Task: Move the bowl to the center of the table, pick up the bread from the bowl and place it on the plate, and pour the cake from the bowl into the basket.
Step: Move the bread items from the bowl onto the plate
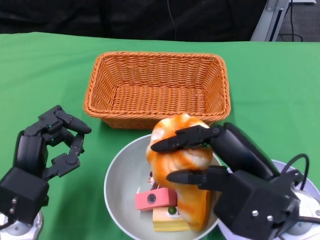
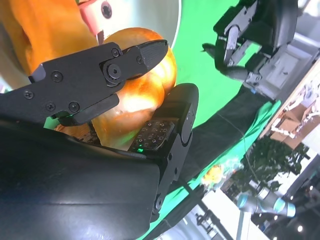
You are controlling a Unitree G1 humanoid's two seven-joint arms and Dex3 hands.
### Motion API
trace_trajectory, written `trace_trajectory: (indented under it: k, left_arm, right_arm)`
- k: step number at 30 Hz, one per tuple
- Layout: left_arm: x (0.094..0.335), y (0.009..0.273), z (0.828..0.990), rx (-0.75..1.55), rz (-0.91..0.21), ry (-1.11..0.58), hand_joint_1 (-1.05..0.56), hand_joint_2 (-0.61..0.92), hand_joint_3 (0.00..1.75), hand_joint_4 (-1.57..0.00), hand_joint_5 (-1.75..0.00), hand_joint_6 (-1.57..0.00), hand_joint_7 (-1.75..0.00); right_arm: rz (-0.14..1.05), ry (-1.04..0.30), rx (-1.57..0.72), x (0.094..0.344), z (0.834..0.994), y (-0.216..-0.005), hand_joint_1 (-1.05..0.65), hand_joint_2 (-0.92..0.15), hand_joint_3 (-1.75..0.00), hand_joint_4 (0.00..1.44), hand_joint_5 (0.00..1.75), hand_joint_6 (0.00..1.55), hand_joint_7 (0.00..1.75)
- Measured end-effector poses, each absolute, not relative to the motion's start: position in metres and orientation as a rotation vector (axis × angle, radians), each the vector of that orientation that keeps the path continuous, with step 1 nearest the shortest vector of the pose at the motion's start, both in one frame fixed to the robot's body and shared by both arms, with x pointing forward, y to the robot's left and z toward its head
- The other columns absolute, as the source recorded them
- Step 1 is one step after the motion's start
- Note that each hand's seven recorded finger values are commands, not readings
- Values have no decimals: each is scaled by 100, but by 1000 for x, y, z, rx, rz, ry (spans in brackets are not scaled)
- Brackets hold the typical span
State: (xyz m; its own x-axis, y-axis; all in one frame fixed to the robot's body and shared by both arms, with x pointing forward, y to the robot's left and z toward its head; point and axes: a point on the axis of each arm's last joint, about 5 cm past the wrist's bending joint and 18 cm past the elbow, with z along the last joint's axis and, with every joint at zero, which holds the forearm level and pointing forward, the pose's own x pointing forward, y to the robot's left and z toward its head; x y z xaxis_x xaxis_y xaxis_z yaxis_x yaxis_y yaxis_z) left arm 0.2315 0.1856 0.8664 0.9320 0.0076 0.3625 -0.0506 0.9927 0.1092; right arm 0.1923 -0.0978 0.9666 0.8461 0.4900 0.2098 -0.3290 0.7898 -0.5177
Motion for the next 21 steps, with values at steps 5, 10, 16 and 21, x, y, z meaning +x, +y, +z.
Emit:
trace_trajectory:
  k: [5, 10, 16, 21]
  left_arm:
    - [232, 187, 866, 121, 31, -366, -9, 69, 87, -71, -169, -71, -134]
    - [232, 188, 864, 125, 32, -357, -9, 68, 90, -72, -171, -71, -135]
    - [233, 192, 864, 137, 32, -357, -9, 68, 90, -72, -169, -70, -136]
    - [234, 195, 864, 146, 35, -351, -10, 67, 90, -72, -169, -71, -135]
  right_arm:
    - [401, -355, -434, 186, 970, -110, -23, -92, -6, 81, 148, 90, 81]
    - [340, -337, -408, 177, 971, -126, -25, -92, -6, 79, 143, 84, 92]
    - [259, -295, -380, 165, 974, -142, -23, -92, -6, 86, 136, 84, 96]
    - [168, -249, -372, 151, 969, -162, -14, -92, -9, 83, 139, 81, 99]
